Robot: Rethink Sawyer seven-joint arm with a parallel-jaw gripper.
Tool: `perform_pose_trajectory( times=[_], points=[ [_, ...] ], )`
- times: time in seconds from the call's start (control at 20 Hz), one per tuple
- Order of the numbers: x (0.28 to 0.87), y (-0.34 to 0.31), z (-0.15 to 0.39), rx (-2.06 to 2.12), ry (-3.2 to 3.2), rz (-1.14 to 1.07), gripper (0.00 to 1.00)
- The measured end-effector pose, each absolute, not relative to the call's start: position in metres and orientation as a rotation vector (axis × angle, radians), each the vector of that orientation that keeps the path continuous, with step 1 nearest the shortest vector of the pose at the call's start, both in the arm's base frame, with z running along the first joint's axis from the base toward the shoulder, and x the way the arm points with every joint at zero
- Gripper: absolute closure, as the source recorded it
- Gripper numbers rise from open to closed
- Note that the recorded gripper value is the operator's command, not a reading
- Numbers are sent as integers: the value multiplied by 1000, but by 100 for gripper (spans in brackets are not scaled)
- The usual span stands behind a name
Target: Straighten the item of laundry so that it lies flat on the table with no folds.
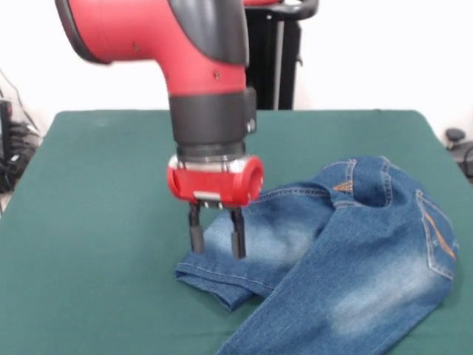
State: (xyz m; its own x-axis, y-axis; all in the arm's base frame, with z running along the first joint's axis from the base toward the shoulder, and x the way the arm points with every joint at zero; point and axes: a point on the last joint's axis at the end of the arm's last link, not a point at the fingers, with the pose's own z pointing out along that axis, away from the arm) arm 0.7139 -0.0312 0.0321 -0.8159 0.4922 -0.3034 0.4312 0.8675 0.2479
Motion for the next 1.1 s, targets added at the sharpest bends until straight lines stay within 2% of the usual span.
perform_pose_trajectory(
  times=[0.2, 0.5, 1.1],
  points=[
    [726, -41, 80, 662, 2666, 216, 0],
    [733, -63, 110, 672, 2625, 191, 0],
    [703, -109, 93, 758, 2651, 175, 0]
  ],
)
